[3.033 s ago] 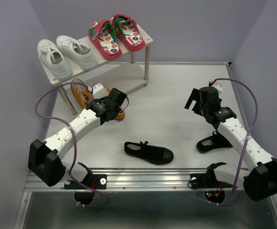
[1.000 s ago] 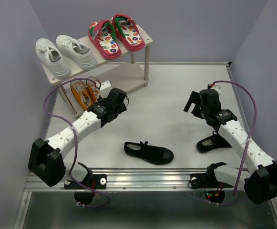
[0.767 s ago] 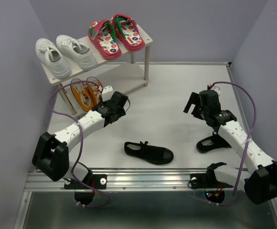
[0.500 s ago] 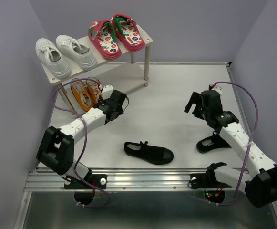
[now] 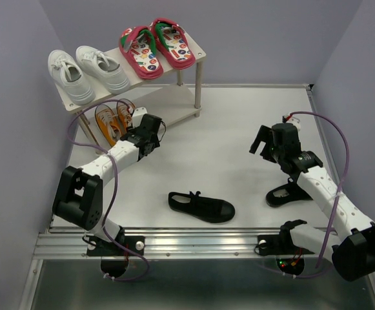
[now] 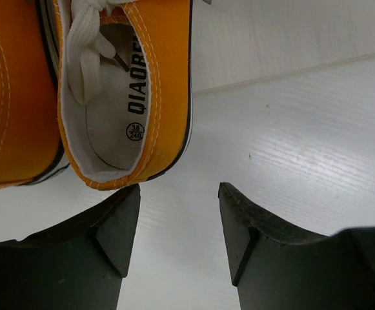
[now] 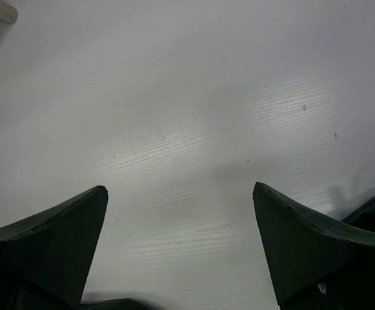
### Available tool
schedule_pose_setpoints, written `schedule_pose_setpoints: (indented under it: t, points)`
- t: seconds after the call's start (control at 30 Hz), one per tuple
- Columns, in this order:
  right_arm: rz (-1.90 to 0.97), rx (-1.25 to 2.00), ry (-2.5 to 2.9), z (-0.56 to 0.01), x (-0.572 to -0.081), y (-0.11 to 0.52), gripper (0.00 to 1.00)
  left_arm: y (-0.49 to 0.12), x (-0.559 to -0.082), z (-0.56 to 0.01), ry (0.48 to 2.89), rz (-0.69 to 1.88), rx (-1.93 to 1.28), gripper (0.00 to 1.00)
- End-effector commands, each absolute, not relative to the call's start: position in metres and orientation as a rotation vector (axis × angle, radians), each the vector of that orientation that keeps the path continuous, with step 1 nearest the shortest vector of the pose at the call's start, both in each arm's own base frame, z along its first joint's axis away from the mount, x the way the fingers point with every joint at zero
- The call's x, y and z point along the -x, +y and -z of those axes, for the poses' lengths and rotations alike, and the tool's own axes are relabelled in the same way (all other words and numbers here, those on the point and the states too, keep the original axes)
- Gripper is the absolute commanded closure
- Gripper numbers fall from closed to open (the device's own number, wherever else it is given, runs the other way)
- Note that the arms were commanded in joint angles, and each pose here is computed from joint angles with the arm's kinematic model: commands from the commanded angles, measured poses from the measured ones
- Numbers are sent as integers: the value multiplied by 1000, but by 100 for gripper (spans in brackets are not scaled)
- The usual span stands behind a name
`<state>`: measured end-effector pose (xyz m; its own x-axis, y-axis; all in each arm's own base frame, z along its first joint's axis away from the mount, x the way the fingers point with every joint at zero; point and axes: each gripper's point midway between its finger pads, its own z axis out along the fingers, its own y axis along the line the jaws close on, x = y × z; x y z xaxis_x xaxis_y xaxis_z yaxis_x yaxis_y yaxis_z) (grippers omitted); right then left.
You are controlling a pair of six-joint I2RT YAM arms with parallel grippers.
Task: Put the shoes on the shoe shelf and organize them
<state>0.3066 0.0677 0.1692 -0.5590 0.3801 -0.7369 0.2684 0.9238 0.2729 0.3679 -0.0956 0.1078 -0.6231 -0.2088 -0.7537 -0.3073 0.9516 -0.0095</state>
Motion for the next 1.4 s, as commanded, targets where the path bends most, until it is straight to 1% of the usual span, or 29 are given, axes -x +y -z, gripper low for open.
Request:
schedule_pose_setpoints:
  t: [0.0, 0.17, 0.37, 0.5, 0.6, 0.7, 0.77, 0.83, 0.9, 1.1, 1.17, 1.2, 1.27, 1.3, 1.37]
  points:
    - [-169, -466, 2172, -174, -306, 67, 0, -94, -406, -145, 2122, -127, 371, 37]
    - [-138, -484, 2177, -170, -305, 62, 0, -107, -405, -157, 2133, -32, 360, 37]
    - [-81, -506, 2192, -165, -300, 54, 0, -114, -387, -163, 2137, 18, 348, 37]
    - [28, -566, 2205, -158, -288, 36, 0, -126, -372, -168, 2153, 36, 304, 37]
    - [158, -678, 2258, -145, -263, 16, 0, -150, -354, -175, 2167, 72, 239, 37]
    - [219, -792, 2282, -137, -245, 7, 0, -182, -334, -178, 2186, 152, 163, 37]
    - [256, -886, 2263, -150, -236, -1, 0, -203, -318, -177, 2206, 212, 121, 37]
    - [214, -920, 2268, -162, -231, 3, 0, -214, -308, -175, 2220, 249, 96, 37]
    - [141, -982, 2271, -163, -226, 12, 0, -228, -298, -176, 2227, 296, 64, 37]
    - [131, -1131, 2343, -123, -208, 21, 1, -251, -285, -182, 2226, 348, -55, 37]
    - [122, -1153, 2359, -112, -207, 24, 4, -253, -283, -181, 2229, 347, -91, 37]
    - [88, -1151, 2374, -106, -208, 30, 9, -253, -281, -179, 2235, 338, -119, 37]
    - [88, -1162, 2384, -94, -205, 30, 16, -251, -280, -179, 2233, 337, -136, 37]
    - [86, -1166, 2386, -90, -205, 31, 21, -251, -279, -180, 2229, 336, -142, 37]
    - [71, -1175, 2383, -86, -206, 33, 23, -250, -278, -180, 2228, 331, -156, 37]
